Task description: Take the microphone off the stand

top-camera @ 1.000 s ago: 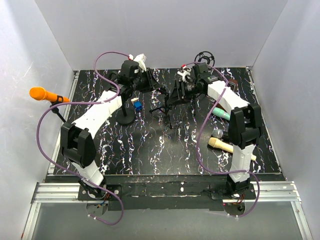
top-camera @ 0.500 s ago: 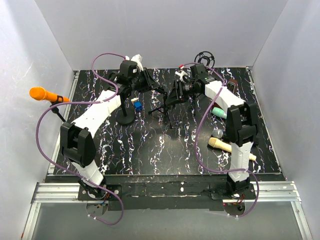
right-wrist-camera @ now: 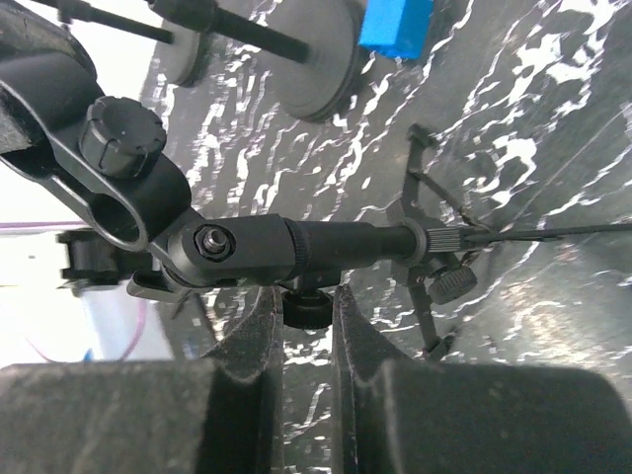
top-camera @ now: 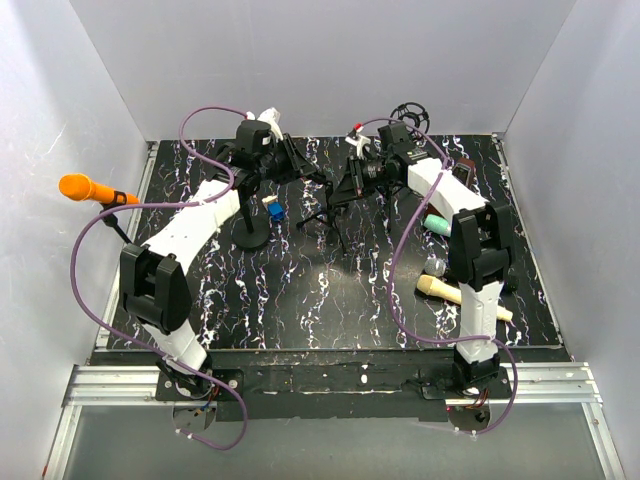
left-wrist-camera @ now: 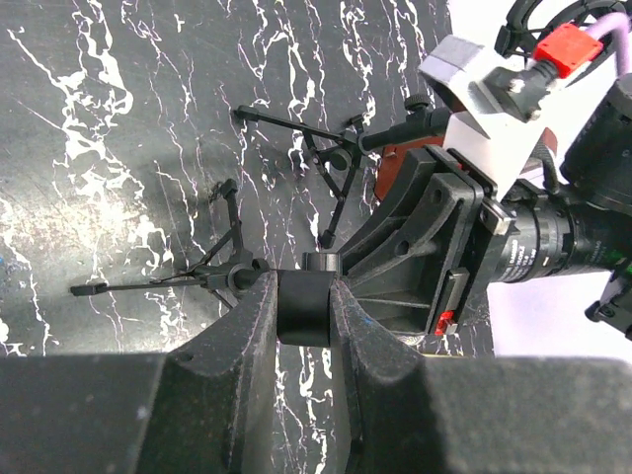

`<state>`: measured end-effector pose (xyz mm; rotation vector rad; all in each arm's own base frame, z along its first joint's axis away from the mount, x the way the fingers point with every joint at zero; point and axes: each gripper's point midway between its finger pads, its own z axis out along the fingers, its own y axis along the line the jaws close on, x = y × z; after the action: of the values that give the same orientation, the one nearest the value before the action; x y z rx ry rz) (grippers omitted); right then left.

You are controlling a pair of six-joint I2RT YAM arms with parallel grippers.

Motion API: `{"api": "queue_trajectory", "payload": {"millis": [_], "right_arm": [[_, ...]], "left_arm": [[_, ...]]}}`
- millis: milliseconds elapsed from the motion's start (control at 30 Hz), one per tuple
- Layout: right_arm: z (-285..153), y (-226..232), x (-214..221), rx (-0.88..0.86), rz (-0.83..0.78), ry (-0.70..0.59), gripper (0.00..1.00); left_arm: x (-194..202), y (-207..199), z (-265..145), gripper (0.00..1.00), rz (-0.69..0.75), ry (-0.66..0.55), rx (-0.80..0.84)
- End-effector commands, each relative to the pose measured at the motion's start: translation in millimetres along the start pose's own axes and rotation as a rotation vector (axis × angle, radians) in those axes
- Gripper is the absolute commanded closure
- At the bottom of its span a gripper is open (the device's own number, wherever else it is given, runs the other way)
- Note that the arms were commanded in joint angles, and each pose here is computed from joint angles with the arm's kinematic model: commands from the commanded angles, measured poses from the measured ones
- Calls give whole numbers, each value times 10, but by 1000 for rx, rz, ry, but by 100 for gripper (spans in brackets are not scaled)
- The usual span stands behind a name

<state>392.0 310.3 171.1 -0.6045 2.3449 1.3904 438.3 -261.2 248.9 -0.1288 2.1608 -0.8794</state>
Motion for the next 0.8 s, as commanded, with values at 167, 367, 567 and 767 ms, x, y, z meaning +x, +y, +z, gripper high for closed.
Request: {"api": "queue_trajectory", "payload": {"millis": [167, 367, 567, 767], "right_arm": [[-154, 76, -603, 432, -892, -203, 99], [-86, 394, -597, 618, -1517, -429, 99], [-35, 461, -225, 804, -2133, -616, 75], [-77, 501, -38, 698, -2051, -592, 15]], "left_arm": [[75, 217, -69, 100, -13, 22, -41], [123, 265, -86, 100, -16, 28, -55], [117, 256, -99, 100, -12, 21, -50], [113, 247, -113, 100, -10, 19, -42]]}}
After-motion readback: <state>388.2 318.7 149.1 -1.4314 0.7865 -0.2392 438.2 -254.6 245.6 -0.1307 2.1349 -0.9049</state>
